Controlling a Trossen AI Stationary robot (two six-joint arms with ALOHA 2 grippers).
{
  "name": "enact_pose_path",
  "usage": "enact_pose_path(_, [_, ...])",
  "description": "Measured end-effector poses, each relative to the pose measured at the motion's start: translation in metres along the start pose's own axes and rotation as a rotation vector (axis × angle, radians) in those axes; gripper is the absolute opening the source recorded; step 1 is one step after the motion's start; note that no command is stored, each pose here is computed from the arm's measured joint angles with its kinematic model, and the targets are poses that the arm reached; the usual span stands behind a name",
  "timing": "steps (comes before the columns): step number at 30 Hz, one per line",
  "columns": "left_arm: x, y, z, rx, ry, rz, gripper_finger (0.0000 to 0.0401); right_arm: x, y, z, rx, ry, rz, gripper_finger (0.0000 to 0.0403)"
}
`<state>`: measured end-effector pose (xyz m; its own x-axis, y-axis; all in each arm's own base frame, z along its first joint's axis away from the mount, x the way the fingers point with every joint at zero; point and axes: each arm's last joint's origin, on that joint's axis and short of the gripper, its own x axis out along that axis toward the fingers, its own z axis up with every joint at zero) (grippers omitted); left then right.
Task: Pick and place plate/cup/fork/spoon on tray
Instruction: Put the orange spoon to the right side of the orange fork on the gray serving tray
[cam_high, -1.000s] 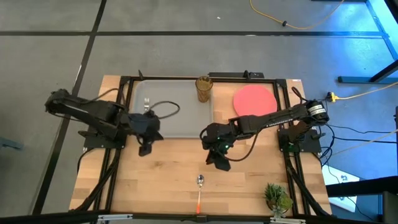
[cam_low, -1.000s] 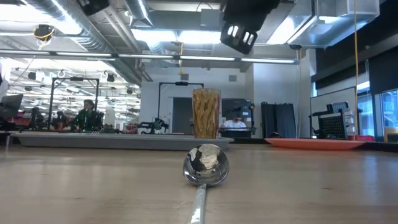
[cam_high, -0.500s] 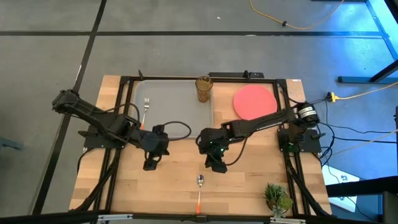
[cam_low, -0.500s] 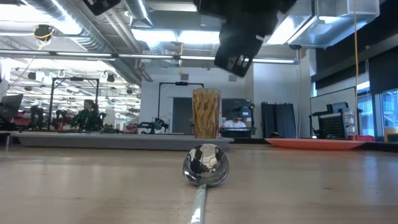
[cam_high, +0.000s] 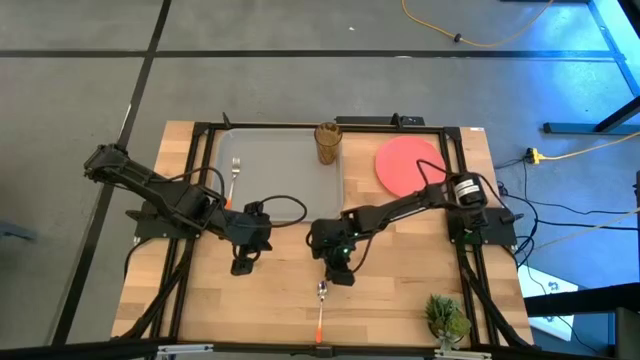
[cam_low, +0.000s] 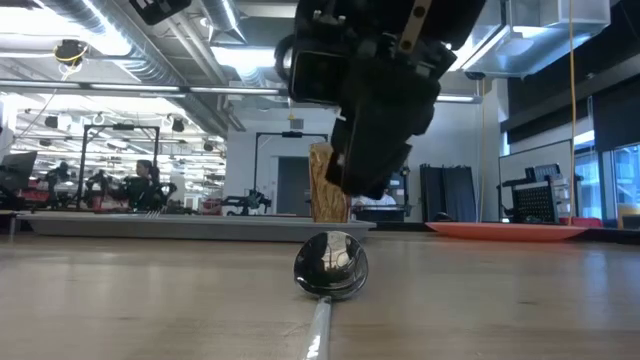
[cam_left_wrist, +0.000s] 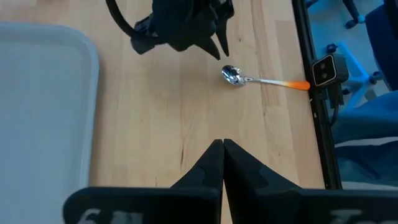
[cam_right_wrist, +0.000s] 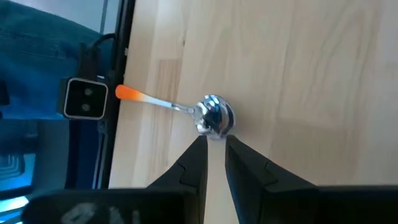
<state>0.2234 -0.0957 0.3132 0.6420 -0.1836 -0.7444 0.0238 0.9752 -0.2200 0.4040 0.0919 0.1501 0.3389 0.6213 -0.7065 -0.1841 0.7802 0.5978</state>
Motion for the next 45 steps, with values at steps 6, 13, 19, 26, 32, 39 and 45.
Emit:
enact_pose_path(6, [0.0,0.0,0.0,0.0,0.0,0.0,0.0,0.014,-0.005,0.0,0.05,0.006,0.071,0.0058])
enact_pose_path(13, [0.0,0.0,0.0,0.0,-0.001,0.0,0.0,0.024,-0.01,-0.002,0.047,0.007,0.071,0.0058])
enact_pose_path(19, [0.0,0.0,0.0,0.0,-0.001,0.0,0.0,0.02,-0.005,0.005,0.034,-0.017,0.065,0.0058])
enact_pose_path(26, [0.0,0.0,0.0,0.0,-0.001,-0.001,0.0,0.014,0.0,0.015,0.038,-0.028,0.029,0.0058])
enact_pose_path(32, [0.0,0.0,0.0,0.003,-0.001,-0.001,0.0,0.015,-0.004,0.006,0.087,0.025,-0.021,0.0058])
enact_pose_path(39, [0.0,0.0,0.0,0.003,-0.001,-0.001,0.0,0.015,-0.004,0.006,0.083,0.021,-0.037,0.0058])
enact_pose_path(45, [0.0,0.0,0.0,0.003,-0.001,-0.001,0.0,0.015,-0.004,0.006,0.082,0.02,-0.04,0.0058])
